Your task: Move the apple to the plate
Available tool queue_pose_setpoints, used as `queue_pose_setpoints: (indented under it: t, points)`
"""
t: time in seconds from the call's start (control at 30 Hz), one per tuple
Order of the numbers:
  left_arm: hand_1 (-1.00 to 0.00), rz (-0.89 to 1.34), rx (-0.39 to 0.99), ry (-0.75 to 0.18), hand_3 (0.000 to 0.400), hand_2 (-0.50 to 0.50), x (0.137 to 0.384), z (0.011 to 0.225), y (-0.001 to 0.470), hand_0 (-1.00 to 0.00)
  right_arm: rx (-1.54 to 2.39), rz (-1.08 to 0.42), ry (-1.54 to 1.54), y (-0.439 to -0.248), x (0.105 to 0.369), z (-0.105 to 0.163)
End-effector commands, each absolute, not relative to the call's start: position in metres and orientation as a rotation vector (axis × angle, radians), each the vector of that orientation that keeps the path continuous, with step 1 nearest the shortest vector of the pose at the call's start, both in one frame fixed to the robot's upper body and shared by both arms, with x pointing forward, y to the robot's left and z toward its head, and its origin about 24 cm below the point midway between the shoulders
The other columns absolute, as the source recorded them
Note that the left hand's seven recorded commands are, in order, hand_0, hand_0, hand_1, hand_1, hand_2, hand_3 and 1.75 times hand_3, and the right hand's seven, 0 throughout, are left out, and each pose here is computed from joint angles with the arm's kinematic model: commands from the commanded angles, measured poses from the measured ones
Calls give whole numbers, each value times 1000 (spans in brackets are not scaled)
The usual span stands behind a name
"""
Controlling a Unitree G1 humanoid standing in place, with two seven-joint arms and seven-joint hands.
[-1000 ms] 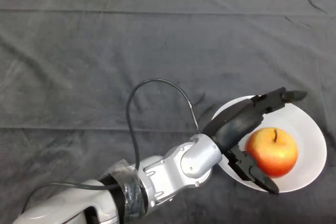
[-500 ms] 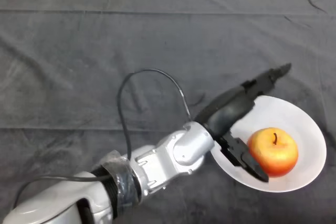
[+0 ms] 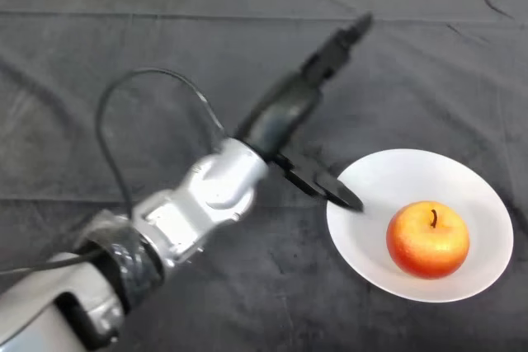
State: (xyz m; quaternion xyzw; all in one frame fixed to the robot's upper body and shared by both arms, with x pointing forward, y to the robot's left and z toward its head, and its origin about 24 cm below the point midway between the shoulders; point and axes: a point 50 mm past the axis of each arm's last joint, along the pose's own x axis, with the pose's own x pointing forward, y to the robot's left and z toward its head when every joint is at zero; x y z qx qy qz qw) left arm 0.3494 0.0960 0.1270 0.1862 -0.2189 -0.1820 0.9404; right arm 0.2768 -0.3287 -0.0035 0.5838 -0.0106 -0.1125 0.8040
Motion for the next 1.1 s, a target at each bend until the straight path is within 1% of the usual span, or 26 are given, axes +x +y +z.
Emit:
queue_pose_setpoints:
  t: [0.03, 0.27, 0.53, 0.8, 1.1]
  points:
    - [0, -311, 377, -439, 0, 0, 346, 125, 126, 0, 1256, -258, -50, -335, 276, 0]
    - [0, -150, 369, -430, 0, 0, 343, 130, 183, 0, 1255, -258, -49, -335, 276, 0]
    - [0, 46, 367, -425, 0, 0, 327, 133, 247, 0, 1254, -259, -49, -335, 276, 0]
    - [0, 243, 375, -422, 0, 0, 305, 138, 307, 0, 1253, -259, -48, -335, 276, 0]
    - [0, 471, 363, -440, 0, 0, 272, 142, 363, 0, 1253, -259, -48, -335, 276, 0]
